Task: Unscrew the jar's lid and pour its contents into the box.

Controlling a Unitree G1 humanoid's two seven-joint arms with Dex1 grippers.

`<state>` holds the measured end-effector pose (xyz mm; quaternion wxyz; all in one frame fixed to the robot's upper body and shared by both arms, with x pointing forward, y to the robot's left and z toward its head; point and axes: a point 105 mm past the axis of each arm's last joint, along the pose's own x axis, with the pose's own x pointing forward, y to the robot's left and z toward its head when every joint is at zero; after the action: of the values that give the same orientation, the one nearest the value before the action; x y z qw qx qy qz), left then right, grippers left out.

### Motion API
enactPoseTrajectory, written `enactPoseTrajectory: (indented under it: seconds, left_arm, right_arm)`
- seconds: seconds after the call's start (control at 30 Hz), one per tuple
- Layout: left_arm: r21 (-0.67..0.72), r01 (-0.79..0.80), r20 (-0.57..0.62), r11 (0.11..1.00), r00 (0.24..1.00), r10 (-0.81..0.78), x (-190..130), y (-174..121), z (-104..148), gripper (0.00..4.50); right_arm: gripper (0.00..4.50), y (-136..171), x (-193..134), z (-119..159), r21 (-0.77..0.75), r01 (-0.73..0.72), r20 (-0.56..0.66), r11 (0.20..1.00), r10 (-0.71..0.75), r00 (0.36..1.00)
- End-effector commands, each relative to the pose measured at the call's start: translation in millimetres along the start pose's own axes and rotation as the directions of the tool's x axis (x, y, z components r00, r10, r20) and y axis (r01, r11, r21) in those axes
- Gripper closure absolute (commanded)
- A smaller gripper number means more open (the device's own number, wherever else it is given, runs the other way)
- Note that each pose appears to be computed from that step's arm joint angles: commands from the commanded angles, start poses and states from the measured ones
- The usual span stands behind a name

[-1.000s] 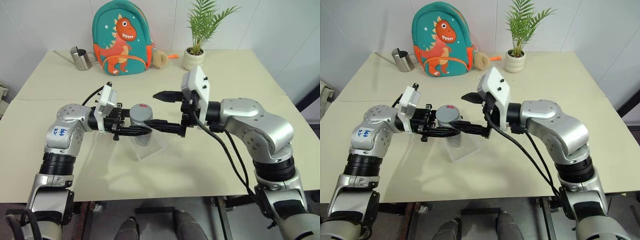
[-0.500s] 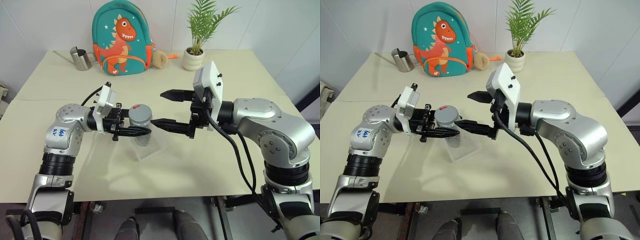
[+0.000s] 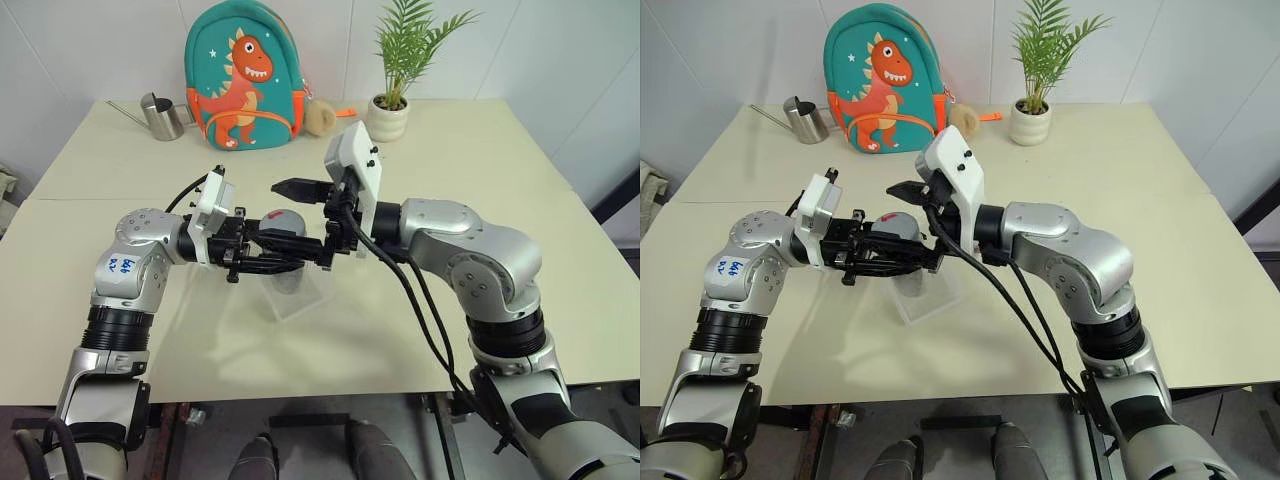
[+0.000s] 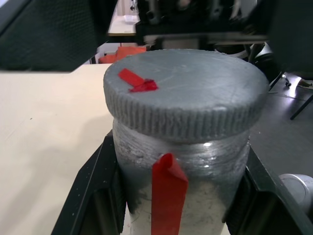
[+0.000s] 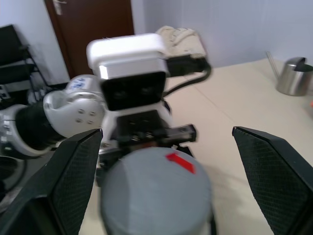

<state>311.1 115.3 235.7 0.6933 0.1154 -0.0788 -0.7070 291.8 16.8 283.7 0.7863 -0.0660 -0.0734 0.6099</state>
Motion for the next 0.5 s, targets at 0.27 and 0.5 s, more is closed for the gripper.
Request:
enactPoseTrajectory:
  seconds: [0.27,0.5]
  left_arm:
    - [0.037,-0.003,0.012,0.999,1.000,0.003,0.7,-0.5,6.1,2.47]
    - [0.038,-0.004,0.015,0.999,1.000,0.003,2.2,0.5,5.6,2.47]
  right_arm:
    - [0.03,0.3,5.6,0.7,-0.042,-0.009,0.007,0.999,0.009,1.000]
    - [0.03,-0.6,5.5,-0.8,-0.040,-0.002,0.002,0.999,0.002,1.000]
